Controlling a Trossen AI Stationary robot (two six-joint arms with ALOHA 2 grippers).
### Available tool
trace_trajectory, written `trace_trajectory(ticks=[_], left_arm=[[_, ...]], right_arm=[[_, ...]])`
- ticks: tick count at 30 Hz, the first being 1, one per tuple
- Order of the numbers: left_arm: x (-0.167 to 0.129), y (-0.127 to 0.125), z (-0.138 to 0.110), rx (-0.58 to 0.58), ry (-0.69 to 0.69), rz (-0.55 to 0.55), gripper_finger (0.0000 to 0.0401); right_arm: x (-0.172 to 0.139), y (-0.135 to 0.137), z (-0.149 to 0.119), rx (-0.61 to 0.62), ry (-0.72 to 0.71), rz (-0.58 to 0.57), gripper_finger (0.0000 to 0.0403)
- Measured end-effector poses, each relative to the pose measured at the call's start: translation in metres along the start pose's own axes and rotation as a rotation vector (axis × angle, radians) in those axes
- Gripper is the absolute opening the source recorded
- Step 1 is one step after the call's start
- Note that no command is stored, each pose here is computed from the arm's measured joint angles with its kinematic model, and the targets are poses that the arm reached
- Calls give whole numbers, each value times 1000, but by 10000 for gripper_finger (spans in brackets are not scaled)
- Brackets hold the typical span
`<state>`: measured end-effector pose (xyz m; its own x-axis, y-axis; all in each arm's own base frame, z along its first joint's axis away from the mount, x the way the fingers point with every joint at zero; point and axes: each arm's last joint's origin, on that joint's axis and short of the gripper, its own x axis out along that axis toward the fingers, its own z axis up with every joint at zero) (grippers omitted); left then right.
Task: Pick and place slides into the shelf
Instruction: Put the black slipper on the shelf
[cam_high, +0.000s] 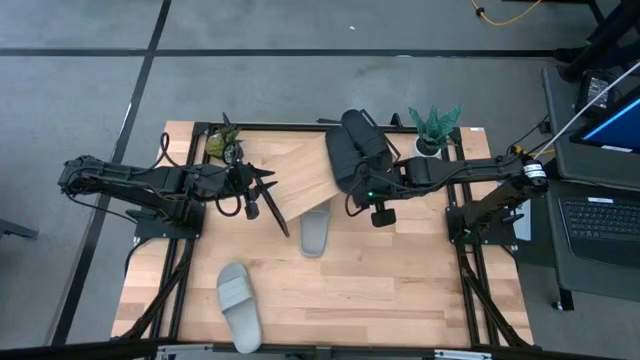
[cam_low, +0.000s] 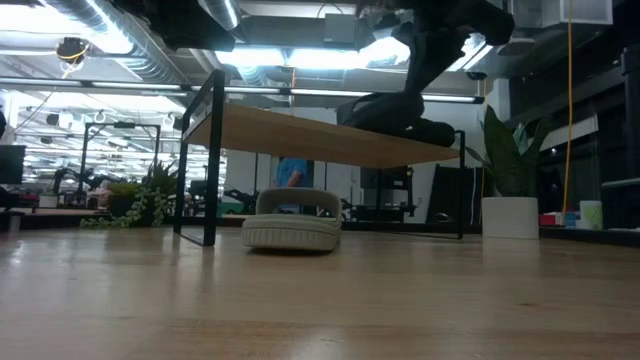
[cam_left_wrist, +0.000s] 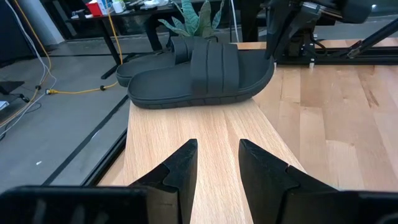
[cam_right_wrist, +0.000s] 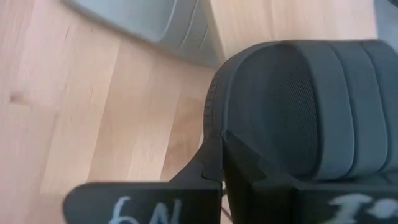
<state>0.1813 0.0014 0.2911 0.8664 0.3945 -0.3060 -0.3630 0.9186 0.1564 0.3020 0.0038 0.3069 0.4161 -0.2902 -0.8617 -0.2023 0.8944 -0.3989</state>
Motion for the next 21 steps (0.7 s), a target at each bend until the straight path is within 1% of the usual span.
trace_trajectory(ticks=[11, 19, 21], left_arm=[[0, 0, 0, 0, 0, 0, 110], [0, 0, 0, 0, 0, 0, 110], [0, 0, 0, 0, 0, 0, 110]], right_arm=[[1, -2, 0, 9, -9, 1, 2], [1, 0, -1, 9, 5, 30, 2], [1, 0, -2, 10, 4, 54, 2]])
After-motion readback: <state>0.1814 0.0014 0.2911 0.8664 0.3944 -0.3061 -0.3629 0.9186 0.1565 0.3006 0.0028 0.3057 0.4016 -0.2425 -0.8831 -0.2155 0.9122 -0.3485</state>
